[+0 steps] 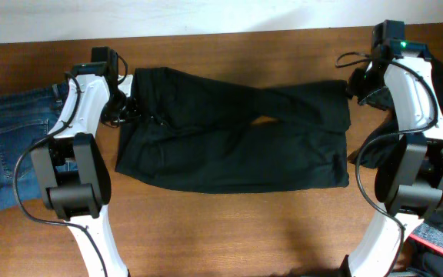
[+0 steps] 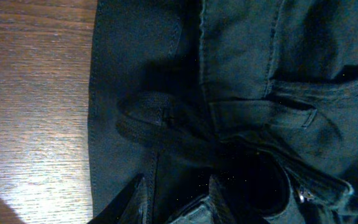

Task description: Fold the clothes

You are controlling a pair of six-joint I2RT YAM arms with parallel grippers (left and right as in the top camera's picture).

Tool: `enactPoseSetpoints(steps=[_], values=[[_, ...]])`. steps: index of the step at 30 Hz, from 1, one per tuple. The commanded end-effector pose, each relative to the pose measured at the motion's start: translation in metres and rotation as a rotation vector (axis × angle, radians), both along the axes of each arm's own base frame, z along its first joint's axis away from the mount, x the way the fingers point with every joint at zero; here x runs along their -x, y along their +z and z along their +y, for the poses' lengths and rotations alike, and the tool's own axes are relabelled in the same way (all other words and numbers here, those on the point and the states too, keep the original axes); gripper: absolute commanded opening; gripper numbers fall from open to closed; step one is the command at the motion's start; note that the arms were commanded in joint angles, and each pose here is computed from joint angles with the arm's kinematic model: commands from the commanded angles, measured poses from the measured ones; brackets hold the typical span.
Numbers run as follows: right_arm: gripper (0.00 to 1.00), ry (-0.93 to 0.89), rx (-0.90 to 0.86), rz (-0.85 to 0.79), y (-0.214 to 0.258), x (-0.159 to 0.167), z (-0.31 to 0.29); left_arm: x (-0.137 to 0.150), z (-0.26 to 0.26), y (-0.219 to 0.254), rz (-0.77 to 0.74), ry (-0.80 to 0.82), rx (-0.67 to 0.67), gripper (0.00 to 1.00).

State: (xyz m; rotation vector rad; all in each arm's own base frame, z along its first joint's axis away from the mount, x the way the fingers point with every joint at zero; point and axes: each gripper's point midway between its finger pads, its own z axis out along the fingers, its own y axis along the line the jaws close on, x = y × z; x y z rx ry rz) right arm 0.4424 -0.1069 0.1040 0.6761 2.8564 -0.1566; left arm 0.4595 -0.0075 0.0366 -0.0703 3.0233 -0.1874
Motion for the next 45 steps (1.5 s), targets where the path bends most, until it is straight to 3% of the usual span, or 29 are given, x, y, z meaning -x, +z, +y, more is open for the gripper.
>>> enactPoseSetpoints(steps=[1, 5, 9, 19, 22, 24, 25, 30, 36, 38, 40, 41, 43, 45], values=[[0.66, 0.05, 0.032, 0.026, 0.007, 0.01, -0.011, -0.003, -0.003, 0.014, -0.033, -0.021, 0.007, 0.33], [0.69, 0.153, -0.098, 0.09, -0.009, 0.026, 0.013, -0.003, -0.003, 0.014, -0.033, -0.024, 0.007, 0.33], [0.77, 0.208, -0.12, 0.087, -0.03, 0.027, 0.019, -0.005, -0.003, 0.014, -0.039, -0.024, 0.007, 0.33], [0.78, 0.275, -0.186, -0.02, -0.087, 0.018, 0.036, -0.005, -0.003, 0.014, -0.041, -0.041, 0.005, 0.33], [0.62, 0.286, -0.228, -0.052, -0.097, 0.017, 0.044, -0.005, -0.003, 0.014, -0.041, -0.043, 0.004, 0.33], [0.13, 0.289, -0.246, -0.051, -0.099, 0.018, 0.048, -0.004, -0.003, 0.014, -0.039, -0.043, 0.004, 0.33], [0.04, 0.29, -0.274, -0.04, -0.097, 0.023, 0.053, -0.004, -0.003, 0.014, -0.039, -0.043, 0.004, 0.33], [0.04, 0.272, -0.342, 0.017, -0.074, 0.042, 0.064, -0.004, -0.003, 0.014, -0.04, -0.043, 0.004, 0.33], [0.04, 0.296, -0.514, 0.11, 0.019, 0.085, 0.096, -0.004, -0.003, 0.014, -0.04, -0.043, 0.004, 0.33], [0.04, 0.421, -0.589, -0.003, 0.065, 0.077, 0.115, -0.005, -0.003, 0.014, -0.041, -0.043, 0.004, 0.33], [0.04, 0.493, -0.575, -0.197, 0.112, 0.046, 0.119, -0.006, -0.003, 0.014, -0.045, -0.043, 0.004, 0.33], [0.18, 0.476, -0.499, -0.317, 0.135, 0.019, 0.107, -0.006, -0.003, 0.014, -0.046, -0.043, 0.004, 0.33], [0.32, 0.187, -0.255, -0.439, 0.149, -0.026, 0.051, -0.006, -0.003, 0.014, -0.046, -0.043, 0.004, 0.33], [0.38, -0.156, -0.086, -0.408, 0.135, -0.024, 0.002, -0.004, -0.003, 0.014, -0.038, -0.043, 0.005, 0.33]])
